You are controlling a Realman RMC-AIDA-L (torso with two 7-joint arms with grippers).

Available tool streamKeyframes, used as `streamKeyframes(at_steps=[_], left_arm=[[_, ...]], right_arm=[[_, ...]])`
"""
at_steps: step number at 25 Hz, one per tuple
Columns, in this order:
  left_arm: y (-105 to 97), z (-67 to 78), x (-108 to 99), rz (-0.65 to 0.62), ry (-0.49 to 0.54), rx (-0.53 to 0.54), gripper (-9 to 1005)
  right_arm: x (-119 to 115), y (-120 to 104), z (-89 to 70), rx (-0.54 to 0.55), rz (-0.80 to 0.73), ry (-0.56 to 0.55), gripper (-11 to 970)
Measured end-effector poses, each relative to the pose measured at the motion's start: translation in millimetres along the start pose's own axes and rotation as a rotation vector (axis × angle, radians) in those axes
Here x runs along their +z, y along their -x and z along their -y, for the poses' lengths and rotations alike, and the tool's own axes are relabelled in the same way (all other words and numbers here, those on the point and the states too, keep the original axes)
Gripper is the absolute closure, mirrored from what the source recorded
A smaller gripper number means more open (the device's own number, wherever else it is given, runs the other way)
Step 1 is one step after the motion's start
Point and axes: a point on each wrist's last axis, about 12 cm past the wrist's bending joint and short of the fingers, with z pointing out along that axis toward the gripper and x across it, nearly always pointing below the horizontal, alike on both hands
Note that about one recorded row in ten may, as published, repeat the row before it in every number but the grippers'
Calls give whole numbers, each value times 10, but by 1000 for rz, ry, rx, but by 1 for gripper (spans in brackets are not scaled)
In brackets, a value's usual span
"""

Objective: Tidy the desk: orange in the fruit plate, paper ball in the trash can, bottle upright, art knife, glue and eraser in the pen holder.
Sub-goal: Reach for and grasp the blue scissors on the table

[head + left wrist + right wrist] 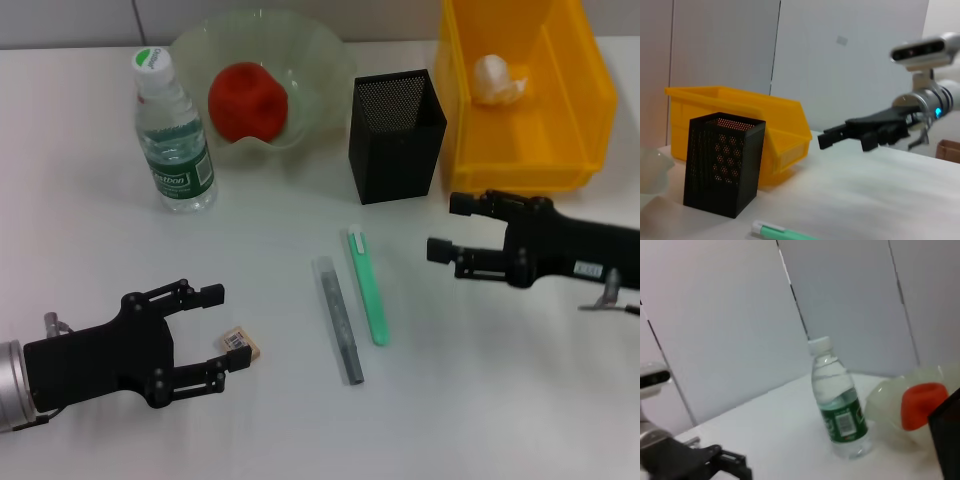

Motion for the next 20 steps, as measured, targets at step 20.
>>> streamKeyframes(at_steps=[20], left_arm=[[-3, -1, -18, 33, 44, -9, 197]], right_arm=[[705, 1287, 45, 82, -645, 35, 126]])
